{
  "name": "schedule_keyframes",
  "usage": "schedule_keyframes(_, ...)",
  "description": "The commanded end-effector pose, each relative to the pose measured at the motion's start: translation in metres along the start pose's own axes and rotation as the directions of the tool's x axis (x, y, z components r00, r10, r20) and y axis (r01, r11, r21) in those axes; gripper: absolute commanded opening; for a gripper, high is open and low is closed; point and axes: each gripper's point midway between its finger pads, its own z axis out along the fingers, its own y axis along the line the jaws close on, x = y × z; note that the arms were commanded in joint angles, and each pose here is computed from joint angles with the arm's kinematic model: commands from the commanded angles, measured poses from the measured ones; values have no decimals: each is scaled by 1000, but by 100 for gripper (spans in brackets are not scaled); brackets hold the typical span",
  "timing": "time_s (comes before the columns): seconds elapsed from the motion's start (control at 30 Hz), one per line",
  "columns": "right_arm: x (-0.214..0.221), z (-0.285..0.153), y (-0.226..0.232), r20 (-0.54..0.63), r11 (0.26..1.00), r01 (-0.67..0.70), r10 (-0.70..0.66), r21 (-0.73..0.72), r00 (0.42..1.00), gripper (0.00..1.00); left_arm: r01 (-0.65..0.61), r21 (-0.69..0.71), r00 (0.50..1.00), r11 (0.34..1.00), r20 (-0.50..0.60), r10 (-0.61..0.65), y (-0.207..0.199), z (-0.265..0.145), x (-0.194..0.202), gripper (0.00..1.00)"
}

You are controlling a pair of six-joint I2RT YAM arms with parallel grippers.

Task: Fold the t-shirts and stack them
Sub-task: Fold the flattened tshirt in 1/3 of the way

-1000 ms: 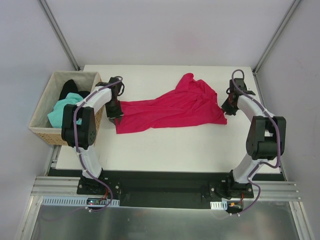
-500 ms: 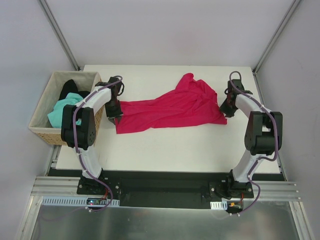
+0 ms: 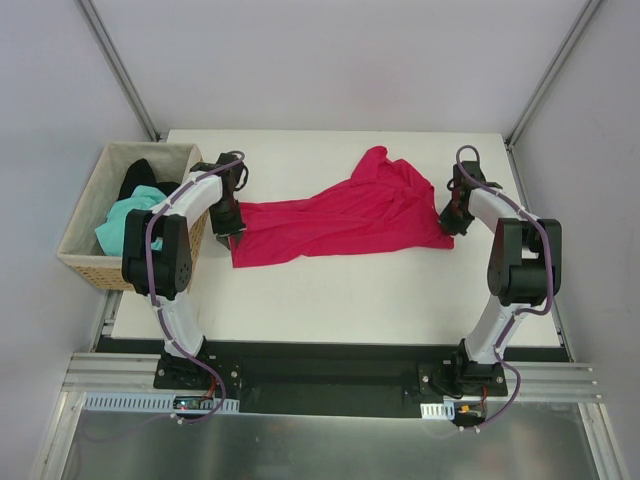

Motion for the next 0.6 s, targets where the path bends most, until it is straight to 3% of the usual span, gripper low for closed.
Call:
schedule_keyframes(0.0,-10,-9,-8,48,999,-30,29,25,998,2,29,-1,999,1000,34,-29,4,-19,-7,21)
schedule_keyframes(0.57,-33,-29,-18,112,998,-34,29,46,993,1,33,-4,999,999,15,-33,3,-9,-4,20)
